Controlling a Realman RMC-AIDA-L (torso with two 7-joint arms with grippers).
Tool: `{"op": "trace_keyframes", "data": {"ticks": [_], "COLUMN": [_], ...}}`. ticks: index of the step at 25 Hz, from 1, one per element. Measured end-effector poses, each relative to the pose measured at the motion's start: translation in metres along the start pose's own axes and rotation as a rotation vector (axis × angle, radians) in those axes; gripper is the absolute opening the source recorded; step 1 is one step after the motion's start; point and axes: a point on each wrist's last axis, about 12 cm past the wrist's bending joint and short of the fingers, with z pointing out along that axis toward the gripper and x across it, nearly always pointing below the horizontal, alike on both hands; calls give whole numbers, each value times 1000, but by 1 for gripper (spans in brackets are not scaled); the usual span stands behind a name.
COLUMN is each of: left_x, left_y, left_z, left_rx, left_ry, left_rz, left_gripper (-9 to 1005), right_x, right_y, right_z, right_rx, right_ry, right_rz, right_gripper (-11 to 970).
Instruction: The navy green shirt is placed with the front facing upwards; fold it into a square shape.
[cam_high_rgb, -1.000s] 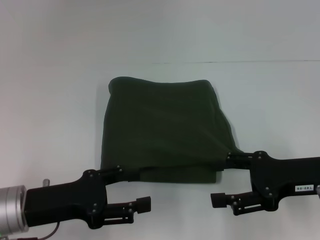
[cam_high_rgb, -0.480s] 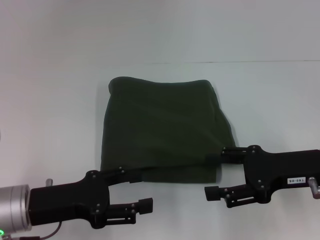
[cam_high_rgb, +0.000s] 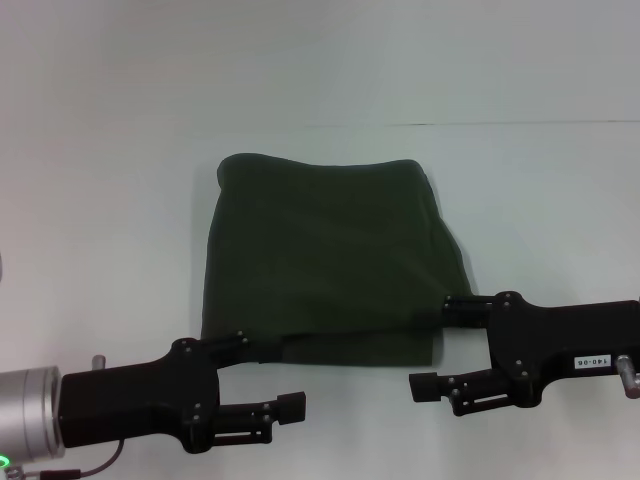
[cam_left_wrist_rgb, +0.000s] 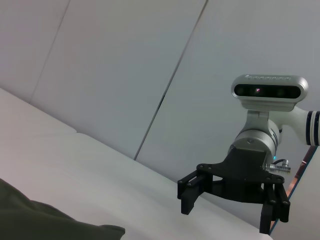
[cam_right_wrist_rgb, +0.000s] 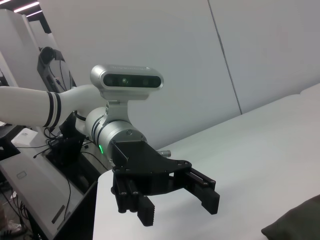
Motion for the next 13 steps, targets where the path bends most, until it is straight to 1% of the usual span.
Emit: {"op": "trace_keyframes", "data": {"ticks": [13], "left_x": [1], "left_y": [-1], "left_z": [0], "left_rx": [5], "left_ry": [-2], "left_rz": [-8], "left_gripper": [829], "right_x": [2], "right_y": [1], "right_z": [-1], "right_rx": [1], "right_ry": [-1], "right_rz": [6], "right_gripper": [905]}}
